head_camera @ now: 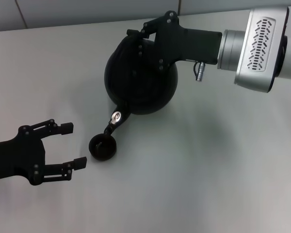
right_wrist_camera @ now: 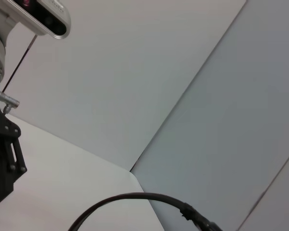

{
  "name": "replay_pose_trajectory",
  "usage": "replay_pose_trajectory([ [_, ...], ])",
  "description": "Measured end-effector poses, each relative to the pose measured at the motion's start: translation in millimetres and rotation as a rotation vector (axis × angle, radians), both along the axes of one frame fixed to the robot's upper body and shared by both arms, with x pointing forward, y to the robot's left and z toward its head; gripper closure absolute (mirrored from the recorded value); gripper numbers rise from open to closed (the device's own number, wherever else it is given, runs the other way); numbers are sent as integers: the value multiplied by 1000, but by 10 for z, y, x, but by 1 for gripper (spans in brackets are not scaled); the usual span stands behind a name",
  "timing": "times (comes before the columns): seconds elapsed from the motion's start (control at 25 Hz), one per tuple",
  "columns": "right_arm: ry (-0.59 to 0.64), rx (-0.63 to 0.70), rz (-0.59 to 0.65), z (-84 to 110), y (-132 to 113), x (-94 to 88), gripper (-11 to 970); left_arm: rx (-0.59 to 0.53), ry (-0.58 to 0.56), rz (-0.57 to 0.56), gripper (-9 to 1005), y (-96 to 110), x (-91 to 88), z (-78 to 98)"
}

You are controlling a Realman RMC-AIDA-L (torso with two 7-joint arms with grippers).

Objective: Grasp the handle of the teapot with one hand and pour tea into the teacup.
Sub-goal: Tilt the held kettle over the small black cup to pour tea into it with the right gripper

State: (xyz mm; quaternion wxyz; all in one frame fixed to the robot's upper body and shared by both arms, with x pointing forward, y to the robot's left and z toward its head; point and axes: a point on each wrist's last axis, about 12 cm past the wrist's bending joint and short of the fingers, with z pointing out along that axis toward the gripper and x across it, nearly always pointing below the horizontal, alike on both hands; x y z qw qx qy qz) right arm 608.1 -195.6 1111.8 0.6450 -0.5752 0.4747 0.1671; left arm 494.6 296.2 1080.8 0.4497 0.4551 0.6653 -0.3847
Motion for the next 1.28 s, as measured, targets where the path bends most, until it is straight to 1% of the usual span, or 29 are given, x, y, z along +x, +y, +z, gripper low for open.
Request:
replay_pose_trajectory([
  [0.2,-29,-12,7,7,13,5,862,5,-2,7,126,6,11,-2],
  [1.28,-73,-30,19,-10,40,-9,868,8,-5,7,125,1,26,4],
])
